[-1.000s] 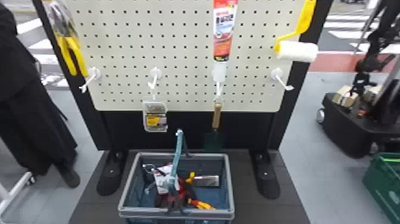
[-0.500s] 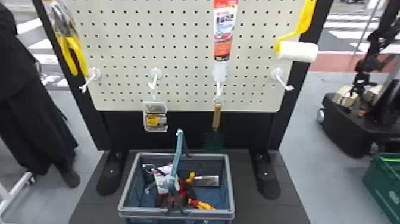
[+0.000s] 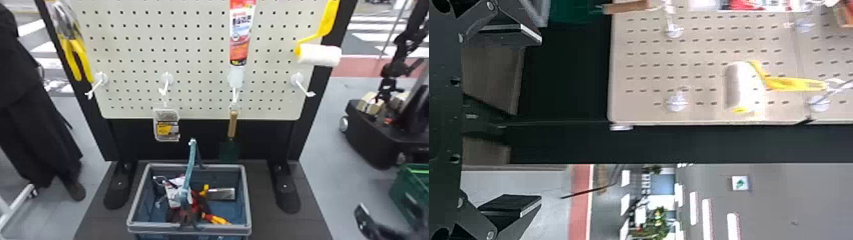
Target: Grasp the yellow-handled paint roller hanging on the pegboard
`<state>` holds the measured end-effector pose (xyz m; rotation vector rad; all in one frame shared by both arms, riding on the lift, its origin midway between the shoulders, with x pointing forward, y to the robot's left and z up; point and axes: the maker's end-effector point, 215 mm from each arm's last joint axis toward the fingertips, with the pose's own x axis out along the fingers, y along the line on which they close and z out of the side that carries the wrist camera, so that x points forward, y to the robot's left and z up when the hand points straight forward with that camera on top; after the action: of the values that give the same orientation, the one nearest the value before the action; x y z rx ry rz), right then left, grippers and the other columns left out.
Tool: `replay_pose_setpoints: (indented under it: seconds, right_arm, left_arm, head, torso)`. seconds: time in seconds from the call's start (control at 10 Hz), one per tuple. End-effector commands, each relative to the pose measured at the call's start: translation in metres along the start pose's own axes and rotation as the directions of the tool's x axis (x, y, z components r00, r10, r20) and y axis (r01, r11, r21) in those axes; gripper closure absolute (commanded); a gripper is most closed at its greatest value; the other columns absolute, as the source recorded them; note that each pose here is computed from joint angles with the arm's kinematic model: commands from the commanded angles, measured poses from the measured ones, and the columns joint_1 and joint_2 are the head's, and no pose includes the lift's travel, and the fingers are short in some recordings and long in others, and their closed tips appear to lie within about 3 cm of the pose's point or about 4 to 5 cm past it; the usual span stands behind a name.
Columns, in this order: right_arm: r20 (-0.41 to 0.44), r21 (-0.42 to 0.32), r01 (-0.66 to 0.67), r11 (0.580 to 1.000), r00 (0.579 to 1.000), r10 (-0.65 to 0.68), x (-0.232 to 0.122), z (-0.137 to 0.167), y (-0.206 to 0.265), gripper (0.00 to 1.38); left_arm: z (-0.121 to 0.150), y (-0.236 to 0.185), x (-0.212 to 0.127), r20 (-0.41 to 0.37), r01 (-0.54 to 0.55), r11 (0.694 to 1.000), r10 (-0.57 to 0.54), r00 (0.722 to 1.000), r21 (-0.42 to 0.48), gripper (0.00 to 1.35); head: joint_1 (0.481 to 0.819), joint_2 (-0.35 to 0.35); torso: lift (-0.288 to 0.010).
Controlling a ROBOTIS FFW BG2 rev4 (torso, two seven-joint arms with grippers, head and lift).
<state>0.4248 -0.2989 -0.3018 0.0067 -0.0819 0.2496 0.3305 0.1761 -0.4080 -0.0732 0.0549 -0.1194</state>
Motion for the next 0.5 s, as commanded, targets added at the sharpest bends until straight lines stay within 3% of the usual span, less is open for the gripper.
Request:
replay_pose_setpoints:
  seconds: [0.0,0.2,0.4]
  right_arm:
    - [0.041,-0.010,-0.046,0.999,0.998,0.046,0.030,0.032,-0.006,0.17]
    - [0.054,-0.051,-0.138,0.989,0.989,0.140,0.071,0.072,-0.012,0.18]
    - [0.058,-0.155,-0.194,0.969,0.977,0.205,0.099,0.130,-0.030,0.17]
  left_arm:
    - [0.001,-0.001,0.003,0.004,0.004,1.000,-0.004,1.000,0.000,0.14]
    - [0.003,-0.004,0.006,0.008,0.015,1.000,-0.015,1.000,-0.003,0.14]
    - [0.008,-0.010,0.013,0.019,0.039,0.999,-0.039,0.999,-0.005,0.14]
  head:
    - [0.549,0.000]
    - [0.549,0.000]
    - [0.549,0.000]
  torso:
    - [-0.100]
    - [-0.100]
    - [-0.100]
